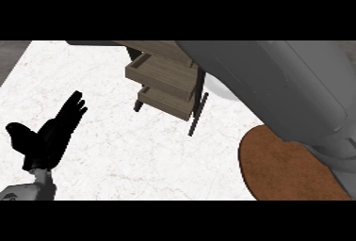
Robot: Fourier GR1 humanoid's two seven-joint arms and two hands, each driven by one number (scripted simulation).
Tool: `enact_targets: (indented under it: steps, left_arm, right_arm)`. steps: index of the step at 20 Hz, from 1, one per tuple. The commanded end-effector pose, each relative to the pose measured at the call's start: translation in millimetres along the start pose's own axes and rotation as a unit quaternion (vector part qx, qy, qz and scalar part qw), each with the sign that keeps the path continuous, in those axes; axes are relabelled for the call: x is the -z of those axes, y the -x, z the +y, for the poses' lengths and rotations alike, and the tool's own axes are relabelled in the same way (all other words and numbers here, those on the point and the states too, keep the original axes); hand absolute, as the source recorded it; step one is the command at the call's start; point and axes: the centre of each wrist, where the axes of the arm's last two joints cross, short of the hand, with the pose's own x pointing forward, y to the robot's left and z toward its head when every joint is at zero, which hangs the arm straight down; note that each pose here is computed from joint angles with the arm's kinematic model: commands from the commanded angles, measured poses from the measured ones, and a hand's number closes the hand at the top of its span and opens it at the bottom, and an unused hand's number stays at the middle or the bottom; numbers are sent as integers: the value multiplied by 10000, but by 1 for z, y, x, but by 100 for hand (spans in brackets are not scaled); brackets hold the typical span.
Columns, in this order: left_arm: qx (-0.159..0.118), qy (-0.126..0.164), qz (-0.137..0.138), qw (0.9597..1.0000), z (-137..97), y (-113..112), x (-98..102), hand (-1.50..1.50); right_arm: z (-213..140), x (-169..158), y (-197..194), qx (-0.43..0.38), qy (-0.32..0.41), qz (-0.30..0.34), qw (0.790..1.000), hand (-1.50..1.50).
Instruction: Pick the sweet potato from the cutting board and place it in the tiered basket
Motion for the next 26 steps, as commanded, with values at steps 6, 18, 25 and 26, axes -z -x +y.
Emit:
enact_targets:
  steps: [6, 18, 25, 26]
  left_arm:
    - [-44, -9, -41, 10000, -5, -12, 1, 0]
    - [-44, -75, 64, 9999, -2, -19, 13, 0]
    - [-95, -80, 90, 9999, -12, 3, 1, 0]
    - [-55, -83, 69, 9999, -1, -3, -4, 0]
  right_arm:
    - [25, 10, -14, 212, 126, 35, 9997, -150]
    - [-24, 25, -8, 2703, 846, 590, 9572, -150]
    - [-75, 37, 20, 3435, 1730, 931, 9184, -150]
    - [-82, 34, 38, 3280, 1881, 876, 9216, -150]
